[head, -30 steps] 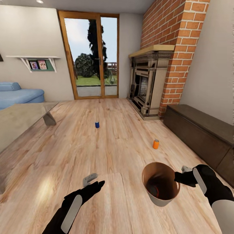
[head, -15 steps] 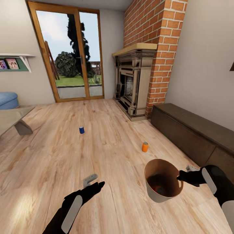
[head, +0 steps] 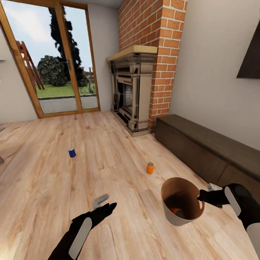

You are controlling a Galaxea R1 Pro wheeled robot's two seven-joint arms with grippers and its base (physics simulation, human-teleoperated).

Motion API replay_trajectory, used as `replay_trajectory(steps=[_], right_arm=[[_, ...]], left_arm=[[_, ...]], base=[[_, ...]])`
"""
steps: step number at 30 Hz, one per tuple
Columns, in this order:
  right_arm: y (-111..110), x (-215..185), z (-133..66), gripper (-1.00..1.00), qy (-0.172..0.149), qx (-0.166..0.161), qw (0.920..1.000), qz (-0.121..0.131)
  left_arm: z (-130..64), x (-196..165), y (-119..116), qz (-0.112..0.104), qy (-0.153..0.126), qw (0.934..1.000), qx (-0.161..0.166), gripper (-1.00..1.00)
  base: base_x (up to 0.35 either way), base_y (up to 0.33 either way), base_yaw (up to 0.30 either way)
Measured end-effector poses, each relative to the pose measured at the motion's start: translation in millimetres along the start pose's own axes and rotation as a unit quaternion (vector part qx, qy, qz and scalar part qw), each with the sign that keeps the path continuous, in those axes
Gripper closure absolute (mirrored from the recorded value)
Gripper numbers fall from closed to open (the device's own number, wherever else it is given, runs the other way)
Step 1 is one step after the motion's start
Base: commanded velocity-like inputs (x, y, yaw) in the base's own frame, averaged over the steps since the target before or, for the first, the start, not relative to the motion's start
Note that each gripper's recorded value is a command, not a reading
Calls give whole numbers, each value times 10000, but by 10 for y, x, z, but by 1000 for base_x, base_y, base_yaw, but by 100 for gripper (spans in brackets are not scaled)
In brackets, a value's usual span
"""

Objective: Put the three can of soda from the living room inside the tash can in the kitchen.

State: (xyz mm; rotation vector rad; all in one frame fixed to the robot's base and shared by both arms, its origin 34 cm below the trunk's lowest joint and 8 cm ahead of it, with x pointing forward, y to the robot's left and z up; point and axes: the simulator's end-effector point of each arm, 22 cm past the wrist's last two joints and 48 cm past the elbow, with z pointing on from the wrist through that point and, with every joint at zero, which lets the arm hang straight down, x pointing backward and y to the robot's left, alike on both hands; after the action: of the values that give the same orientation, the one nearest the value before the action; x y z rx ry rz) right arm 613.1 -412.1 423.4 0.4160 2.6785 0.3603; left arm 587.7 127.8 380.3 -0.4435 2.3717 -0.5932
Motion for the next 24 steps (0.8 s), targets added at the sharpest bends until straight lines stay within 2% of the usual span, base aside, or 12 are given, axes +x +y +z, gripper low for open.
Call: replay_trajectory(steps=[5, 10, 14, 24], right_arm=[[22, 37, 12, 100, 34, -61, 10000, 25], [-9, 34, 8, 100, 28, 18, 10000, -30], [25, 21, 1, 100, 9, -39, 10000, -17], [15, 18, -1, 100, 4, -19, 10000, -26]], left_arm=[[111, 152, -100, 202, 144, 9997, 20, -100], [167, 216, -90, 192, 229, 9996, -22, -100], [196, 221, -80, 192, 268, 9994, -45, -100], [213, 232, -82, 184, 275, 9994, -40, -100]], base=[[347, 0, -16], [347, 0, -1], [347, 11, -9], [347, 84, -229]])
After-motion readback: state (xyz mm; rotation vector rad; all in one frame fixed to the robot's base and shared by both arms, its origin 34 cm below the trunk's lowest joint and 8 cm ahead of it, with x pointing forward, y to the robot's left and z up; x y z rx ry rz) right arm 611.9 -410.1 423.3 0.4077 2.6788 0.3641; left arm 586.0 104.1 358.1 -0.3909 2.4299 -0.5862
